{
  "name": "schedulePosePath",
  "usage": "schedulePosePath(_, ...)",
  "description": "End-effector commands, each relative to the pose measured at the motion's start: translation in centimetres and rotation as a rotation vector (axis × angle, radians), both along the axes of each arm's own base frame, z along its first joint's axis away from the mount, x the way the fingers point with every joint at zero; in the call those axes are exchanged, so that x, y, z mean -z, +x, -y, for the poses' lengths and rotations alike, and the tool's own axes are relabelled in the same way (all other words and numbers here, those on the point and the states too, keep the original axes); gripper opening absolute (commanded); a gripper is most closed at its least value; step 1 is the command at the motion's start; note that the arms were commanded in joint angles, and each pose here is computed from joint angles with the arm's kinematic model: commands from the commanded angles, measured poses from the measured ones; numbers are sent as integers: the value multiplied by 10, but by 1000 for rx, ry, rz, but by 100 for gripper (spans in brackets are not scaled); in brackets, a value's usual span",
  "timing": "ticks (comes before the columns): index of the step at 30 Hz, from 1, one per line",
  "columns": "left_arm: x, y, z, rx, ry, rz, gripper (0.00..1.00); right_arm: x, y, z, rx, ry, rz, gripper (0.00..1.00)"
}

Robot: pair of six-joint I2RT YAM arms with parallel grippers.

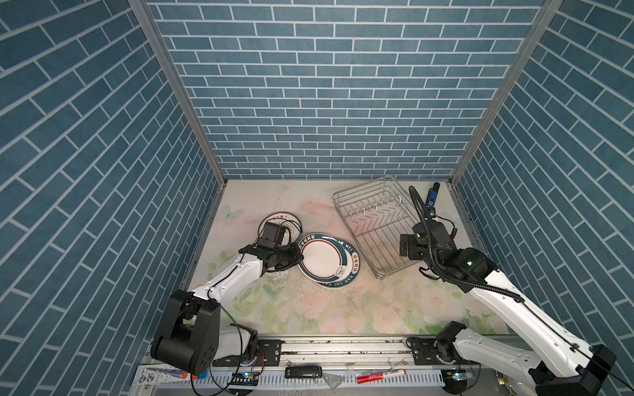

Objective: Unload the plates from the dish rack
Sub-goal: 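Lower the red-rimmed plate flat onto the green-rimmed stack with the left gripper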

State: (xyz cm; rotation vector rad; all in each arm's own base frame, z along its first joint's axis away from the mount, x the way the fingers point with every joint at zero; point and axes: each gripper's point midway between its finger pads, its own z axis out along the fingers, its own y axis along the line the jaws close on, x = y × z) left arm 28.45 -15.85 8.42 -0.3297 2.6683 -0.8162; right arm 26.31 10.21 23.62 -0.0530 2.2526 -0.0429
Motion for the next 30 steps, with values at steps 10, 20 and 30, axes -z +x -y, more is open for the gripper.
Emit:
schedulePosePath(10, 18, -5, 9, 45, 38, -33, 21, 23, -2, -6, -36, -8, -50, 99)
schedulePosePath(20, 22, -3, 14, 59, 63, -39, 26, 29, 0, -13, -64, 6, -62, 99)
schedulePosePath(30, 19, 0, 29, 97, 101, -28, 45, 40, 3, -25, -97, 20, -97, 99)
